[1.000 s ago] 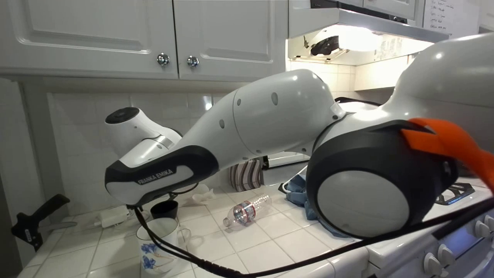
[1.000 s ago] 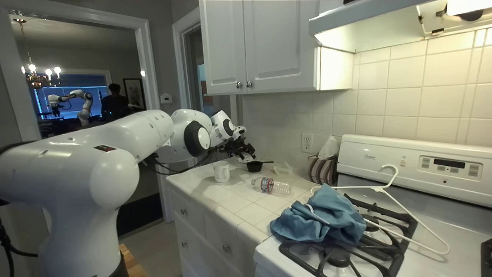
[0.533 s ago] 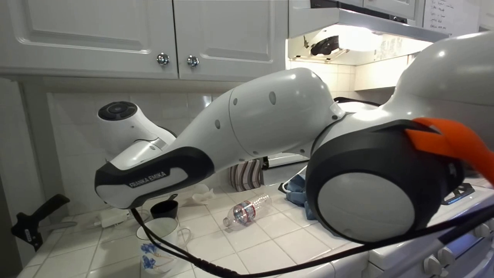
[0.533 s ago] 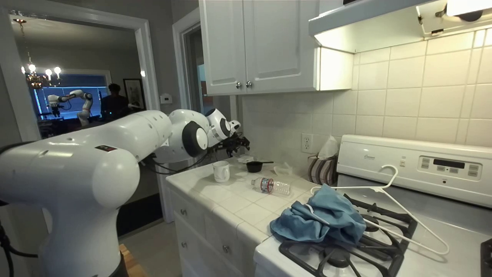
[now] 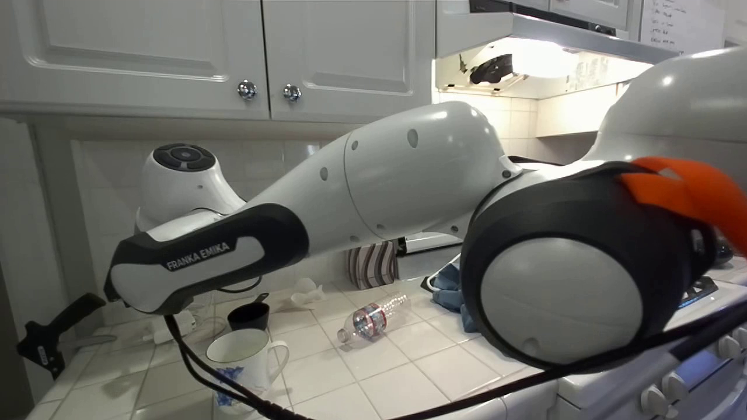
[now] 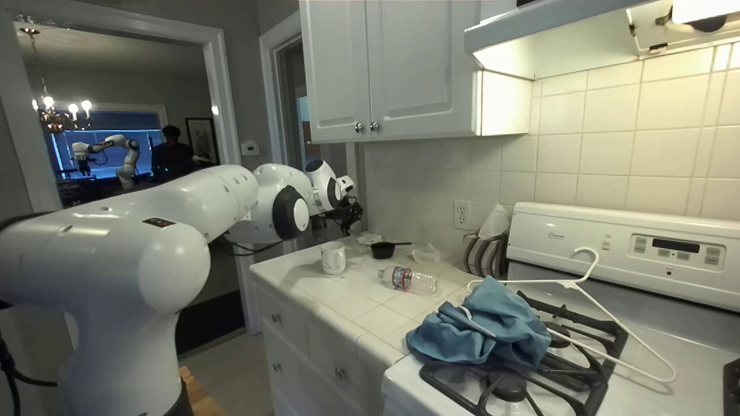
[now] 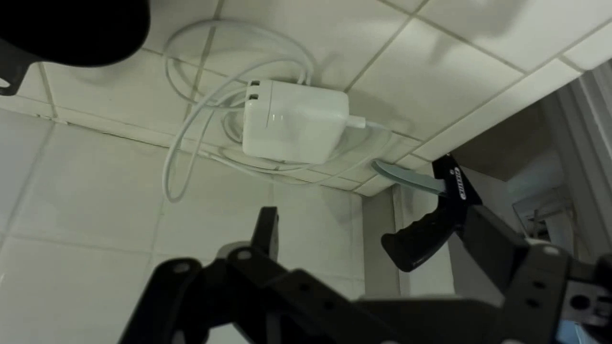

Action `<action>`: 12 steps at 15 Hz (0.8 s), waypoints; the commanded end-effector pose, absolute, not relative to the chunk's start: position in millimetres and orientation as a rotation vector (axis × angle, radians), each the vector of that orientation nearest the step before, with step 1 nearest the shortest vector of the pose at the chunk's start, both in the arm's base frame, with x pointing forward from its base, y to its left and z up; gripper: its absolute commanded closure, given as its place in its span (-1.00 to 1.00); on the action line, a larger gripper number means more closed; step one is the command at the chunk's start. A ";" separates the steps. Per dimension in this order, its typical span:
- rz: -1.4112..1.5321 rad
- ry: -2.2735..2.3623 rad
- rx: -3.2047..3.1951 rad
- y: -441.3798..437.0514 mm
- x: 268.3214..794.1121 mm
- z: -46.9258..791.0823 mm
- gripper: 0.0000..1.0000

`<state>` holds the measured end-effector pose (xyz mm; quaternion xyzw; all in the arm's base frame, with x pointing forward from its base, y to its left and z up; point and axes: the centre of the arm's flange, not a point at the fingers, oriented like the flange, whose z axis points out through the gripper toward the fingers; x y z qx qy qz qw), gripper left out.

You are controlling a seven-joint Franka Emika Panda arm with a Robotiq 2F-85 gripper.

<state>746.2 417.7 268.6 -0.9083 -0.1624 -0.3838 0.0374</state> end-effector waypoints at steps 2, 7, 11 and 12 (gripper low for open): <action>-1.173 -0.491 -2.785 417.2 746.5 268.7 -1.00; -1.021 -0.685 -2.777 423.9 701.3 253.9 -1.00; -1.038 -0.847 -2.673 441.8 646.0 239.9 -1.00; -1.049 -0.864 -2.655 448.5 639.8 236.2 -1.00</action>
